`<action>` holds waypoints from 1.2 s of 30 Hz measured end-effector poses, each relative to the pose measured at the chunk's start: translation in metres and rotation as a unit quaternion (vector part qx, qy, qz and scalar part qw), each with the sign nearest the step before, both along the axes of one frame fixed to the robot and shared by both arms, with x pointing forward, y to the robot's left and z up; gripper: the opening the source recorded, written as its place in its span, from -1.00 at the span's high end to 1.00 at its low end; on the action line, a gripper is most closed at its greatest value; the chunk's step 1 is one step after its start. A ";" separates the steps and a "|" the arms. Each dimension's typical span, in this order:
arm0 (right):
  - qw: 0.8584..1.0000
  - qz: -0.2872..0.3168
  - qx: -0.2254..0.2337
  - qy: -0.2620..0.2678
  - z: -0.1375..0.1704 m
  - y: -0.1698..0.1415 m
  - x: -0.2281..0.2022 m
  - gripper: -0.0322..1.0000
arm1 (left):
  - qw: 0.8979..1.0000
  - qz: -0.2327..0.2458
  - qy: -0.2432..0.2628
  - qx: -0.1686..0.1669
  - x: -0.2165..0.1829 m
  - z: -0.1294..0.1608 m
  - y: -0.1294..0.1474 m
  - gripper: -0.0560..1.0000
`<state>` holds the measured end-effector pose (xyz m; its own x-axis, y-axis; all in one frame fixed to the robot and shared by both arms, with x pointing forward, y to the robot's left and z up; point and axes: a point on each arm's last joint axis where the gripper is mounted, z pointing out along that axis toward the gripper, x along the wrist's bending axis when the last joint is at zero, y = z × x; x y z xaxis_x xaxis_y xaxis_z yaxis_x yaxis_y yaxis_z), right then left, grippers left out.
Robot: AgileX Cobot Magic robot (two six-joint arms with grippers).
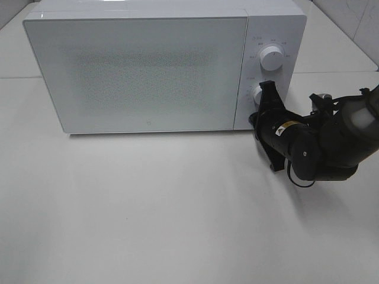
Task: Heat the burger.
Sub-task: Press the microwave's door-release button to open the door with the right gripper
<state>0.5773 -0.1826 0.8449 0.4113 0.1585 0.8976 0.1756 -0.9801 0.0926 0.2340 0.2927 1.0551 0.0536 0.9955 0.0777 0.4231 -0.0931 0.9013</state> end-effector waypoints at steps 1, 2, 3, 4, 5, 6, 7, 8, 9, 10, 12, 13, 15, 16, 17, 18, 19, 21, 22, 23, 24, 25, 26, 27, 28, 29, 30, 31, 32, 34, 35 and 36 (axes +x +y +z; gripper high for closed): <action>1.000 -0.002 0.001 0.000 0.000 0.000 0.000 0.89 | 1.000 0.000 0.000 0.000 0.000 0.000 0.000 -0.98; 1.000 -0.002 0.001 0.000 0.000 0.000 0.000 0.89 | 1.000 0.000 0.000 0.000 0.000 0.000 0.000 -0.98; 1.000 -0.003 0.002 0.000 0.000 0.000 0.001 0.89 | 1.000 0.000 0.000 0.000 0.000 0.000 0.000 -0.98; 1.000 -0.004 0.002 0.001 0.000 0.000 0.001 0.89 | 1.000 0.000 0.000 0.000 0.000 0.000 0.000 -0.98; 1.000 -0.004 0.002 0.001 0.000 0.000 0.001 0.89 | 1.000 0.000 0.000 0.000 0.000 0.000 0.000 -0.98; 1.000 -0.005 0.004 0.004 0.001 0.001 0.003 0.89 | 1.000 0.000 0.000 0.000 0.000 0.000 0.000 -0.98; 1.000 -0.005 0.004 0.004 0.001 0.001 0.003 0.89 | 1.000 0.000 0.000 0.000 0.000 0.000 0.000 -0.98; 1.000 -0.007 0.003 0.011 0.001 0.002 0.005 0.89 | 1.000 0.000 0.000 0.000 0.000 0.000 0.000 -0.98; 1.000 -0.007 0.002 0.012 0.001 0.002 0.005 0.89 | 1.000 0.000 0.000 0.000 0.000 0.000 0.000 -0.98; 1.000 -0.007 0.002 0.012 0.001 0.002 0.005 0.89 | 1.000 0.000 0.000 0.000 0.000 0.000 0.000 -0.98; 1.000 -0.011 0.001 0.012 0.001 0.002 0.007 0.89 | 1.000 0.000 0.000 0.000 0.000 0.000 0.000 -0.98; 1.000 -0.012 0.001 0.012 0.001 0.002 0.007 0.89 | 1.000 0.000 0.000 0.000 0.000 0.000 0.000 -0.98; 1.000 -0.013 0.000 0.012 0.001 0.002 0.007 0.89 | 1.000 0.000 0.000 0.000 0.000 0.000 0.000 -0.98; 1.000 -0.013 0.001 0.013 0.001 0.002 0.007 0.89 | 1.000 0.000 0.000 0.000 0.000 0.000 0.000 -0.98; 1.000 -0.013 0.001 0.014 0.001 0.002 0.007 0.89 | 1.000 0.000 0.000 0.000 0.000 0.000 0.000 -0.98; 1.000 -0.013 0.001 0.014 0.001 0.002 0.007 0.89 | 1.000 0.000 0.000 0.000 0.000 0.000 0.000 -0.98; 1.000 -0.013 0.001 0.014 0.001 0.002 0.007 0.89 | 1.000 0.000 0.000 0.000 0.000 0.000 0.000 -0.98; 1.000 -0.013 0.001 0.014 0.001 0.003 0.007 0.89 | 1.000 0.000 0.000 0.000 0.000 0.000 0.000 -0.98; 1.000 -0.013 0.001 0.015 0.001 0.003 0.007 0.89 | 1.000 0.000 0.000 0.000 0.000 0.000 0.000 -0.98; 1.000 -0.013 0.001 0.015 0.001 0.003 0.007 0.89 | 1.000 0.000 0.000 0.000 0.000 0.000 0.000 -0.98; 1.000 -0.013 0.002 0.015 0.001 0.003 0.007 0.89 | 1.000 0.000 0.000 0.000 0.000 0.000 0.000 -0.98; 1.000 -0.013 0.003 0.017 0.000 0.003 0.007 0.89 | 1.000 0.000 0.000 0.000 0.000 0.000 0.000 -0.98; 1.000 -0.013 0.003 0.017 0.000 0.003 0.007 0.89 | 1.000 0.000 0.000 0.000 0.000 0.000 0.000 -0.98; 1.000 -0.013 0.003 0.019 0.000 0.003 0.007 0.89 | 1.000 0.000 0.000 0.000 0.000 0.000 0.000 -0.98; 1.000 -0.013 0.003 0.019 0.000 0.003 0.007 0.89 | 1.000 0.000 0.000 0.000 0.000 0.000 0.000 -0.98; 1.000 -0.013 0.004 0.023 0.000 0.003 0.007 0.89 | 1.000 0.000 0.000 0.000 0.000 0.000 0.000 -0.98; 1.000 -0.012 0.004 0.027 0.000 0.003 0.007 0.89 | 1.000 0.000 0.000 0.000 0.000 0.000 0.000 -0.98; 1.000 -0.012 0.004 0.027 0.000 0.003 0.007 0.89 | 1.000 0.000 0.000 0.000 0.000 0.000 0.000 -0.98; 0.999 -0.013 0.005 0.029 -0.001 0.004 0.007 0.89 | 1.000 0.000 0.000 0.000 0.000 0.000 0.000 -0.98; 0.999 -0.015 0.007 0.029 0.000 0.004 0.007 0.89 | 1.000 0.000 0.000 0.000 0.000 0.000 0.000 -0.98; 0.999 -0.015 0.007 0.029 0.000 0.004 0.007 0.89 | 1.000 0.000 0.000 0.000 0.000 0.000 0.000 -0.98; 0.999 -0.015 0.007 0.029 0.000 0.004 0.006 0.89 | 1.000 0.000 0.000 0.000 0.000 0.000 0.000 -0.98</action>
